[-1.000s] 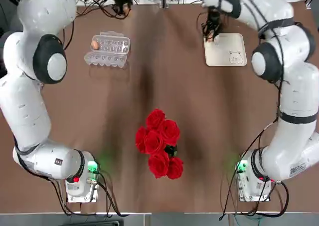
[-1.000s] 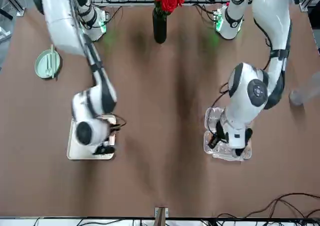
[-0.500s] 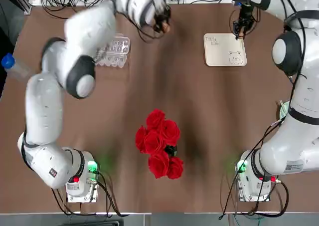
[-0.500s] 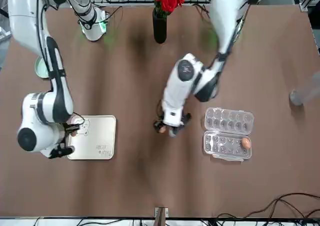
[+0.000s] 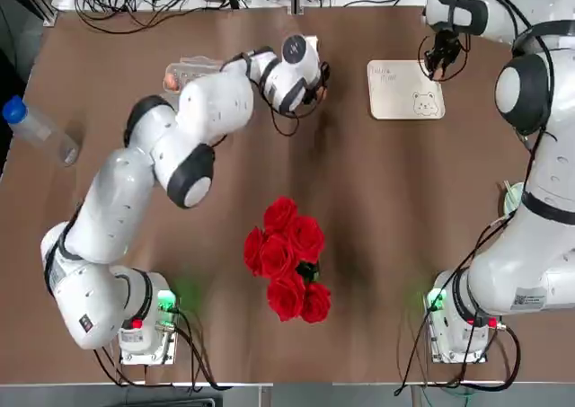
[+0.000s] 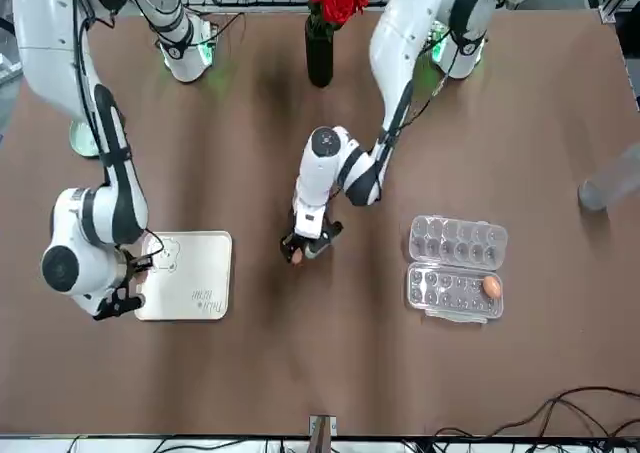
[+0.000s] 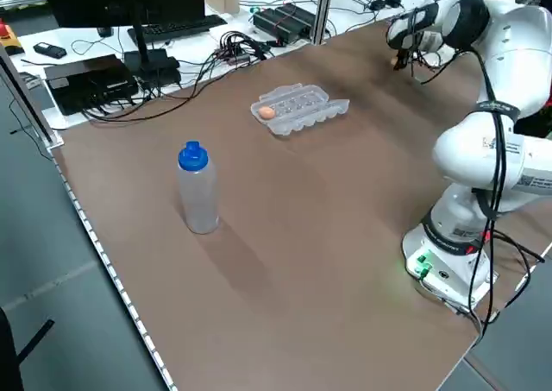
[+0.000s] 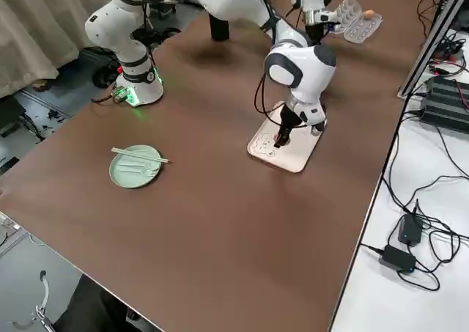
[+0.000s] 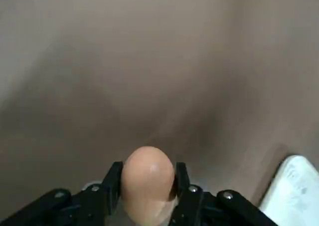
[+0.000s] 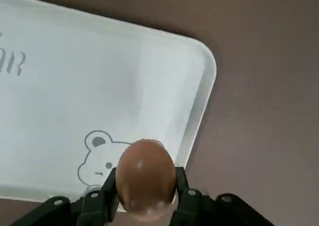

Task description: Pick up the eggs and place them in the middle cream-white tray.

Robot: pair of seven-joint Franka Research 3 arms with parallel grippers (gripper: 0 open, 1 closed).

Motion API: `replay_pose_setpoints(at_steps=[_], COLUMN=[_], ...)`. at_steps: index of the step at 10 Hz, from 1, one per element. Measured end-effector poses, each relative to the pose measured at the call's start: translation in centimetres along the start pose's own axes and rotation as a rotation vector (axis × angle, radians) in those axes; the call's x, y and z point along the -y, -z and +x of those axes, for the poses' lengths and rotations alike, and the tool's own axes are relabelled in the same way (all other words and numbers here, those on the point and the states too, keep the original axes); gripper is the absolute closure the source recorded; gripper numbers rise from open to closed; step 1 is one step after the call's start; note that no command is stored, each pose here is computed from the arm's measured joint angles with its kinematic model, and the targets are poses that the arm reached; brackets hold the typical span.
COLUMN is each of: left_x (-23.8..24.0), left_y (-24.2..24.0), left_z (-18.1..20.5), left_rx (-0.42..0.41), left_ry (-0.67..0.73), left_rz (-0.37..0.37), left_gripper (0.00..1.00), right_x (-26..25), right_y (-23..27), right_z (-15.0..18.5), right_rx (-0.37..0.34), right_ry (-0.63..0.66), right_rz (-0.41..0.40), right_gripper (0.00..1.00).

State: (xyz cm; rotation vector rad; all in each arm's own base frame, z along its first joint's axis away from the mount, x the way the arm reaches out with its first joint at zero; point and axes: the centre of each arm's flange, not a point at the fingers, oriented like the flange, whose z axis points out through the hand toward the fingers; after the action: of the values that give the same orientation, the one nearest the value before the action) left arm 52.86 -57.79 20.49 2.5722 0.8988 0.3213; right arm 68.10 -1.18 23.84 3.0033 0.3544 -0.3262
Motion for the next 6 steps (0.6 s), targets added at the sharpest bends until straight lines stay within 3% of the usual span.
replay_pose_setpoints(at_steps=[4,6], left_x=[0.7,0.5], left_y=[-1.0,-0.9], left_z=[-0.2,-0.3], left_rx=[-0.004,-0.004], left_ry=[-0.003,0.006], left_rz=[0.016,0.012], left_gripper=[0.5,0.22], right_x=[-1.1,-1.3], right_y=[-5.5,-5.5], right_z=[1.4,1.5], right_rx=[-0.055,-0.059], right_ry=[0.026,0.026], right_rz=[-0.057,-0.061], right_gripper=[0.53,0.53])
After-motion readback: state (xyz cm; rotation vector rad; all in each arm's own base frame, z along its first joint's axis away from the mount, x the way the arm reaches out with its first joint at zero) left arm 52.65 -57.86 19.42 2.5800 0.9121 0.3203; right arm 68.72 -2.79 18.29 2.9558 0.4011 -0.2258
